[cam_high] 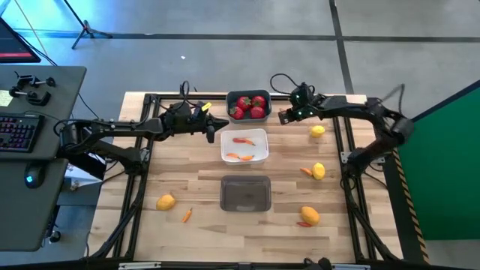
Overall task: Sort produce into baskets
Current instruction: Put the red chili pepper into the white bin
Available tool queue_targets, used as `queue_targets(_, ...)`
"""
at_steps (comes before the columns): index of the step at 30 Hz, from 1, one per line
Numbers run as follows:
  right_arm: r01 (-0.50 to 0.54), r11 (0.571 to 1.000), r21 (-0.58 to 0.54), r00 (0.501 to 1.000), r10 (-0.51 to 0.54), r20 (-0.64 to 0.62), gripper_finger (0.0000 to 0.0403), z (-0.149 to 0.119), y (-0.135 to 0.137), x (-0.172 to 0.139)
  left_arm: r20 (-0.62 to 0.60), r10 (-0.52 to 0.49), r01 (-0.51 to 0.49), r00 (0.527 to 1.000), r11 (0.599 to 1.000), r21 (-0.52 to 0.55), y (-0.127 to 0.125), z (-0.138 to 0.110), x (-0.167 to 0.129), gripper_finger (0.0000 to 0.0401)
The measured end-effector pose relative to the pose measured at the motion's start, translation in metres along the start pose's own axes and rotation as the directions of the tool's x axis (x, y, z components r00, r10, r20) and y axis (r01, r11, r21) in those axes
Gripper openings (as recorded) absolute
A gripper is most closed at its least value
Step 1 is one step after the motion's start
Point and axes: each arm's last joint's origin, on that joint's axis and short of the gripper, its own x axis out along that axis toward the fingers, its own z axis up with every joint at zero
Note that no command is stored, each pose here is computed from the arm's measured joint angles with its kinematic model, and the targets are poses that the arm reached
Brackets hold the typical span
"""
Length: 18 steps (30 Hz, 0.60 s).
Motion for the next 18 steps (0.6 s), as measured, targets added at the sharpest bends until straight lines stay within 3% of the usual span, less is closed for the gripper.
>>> queue_targets(9, -0.243, 0.967, -0.082, 0.967, 0.248, 0.058, 0.0003, -0.029, 0.076, -0.056, 0.016, 0.057, -0.058, 0.998, 0.998, 0.027, 0.014, 0.006, -0.002, 0.0000)
queue_targets(14, -0.263, 0.960, -0.091, 0.962, 0.268, 0.051, 0.0002, -0.053, 0.112, -0.059, 0.032, 0.088, -0.089, 0.996, 0.996, 0.026, 0.023, 0.010, -0.004, 0.0000)
queue_targets(18, -0.246, 0.965, -0.088, 0.967, 0.251, 0.052, 0.0001, -0.055, 0.135, -0.055, 0.038, 0.099, -0.100, 0.994, 0.994, 0.037, 0.026, 0.012, -0.005, 0.0000)
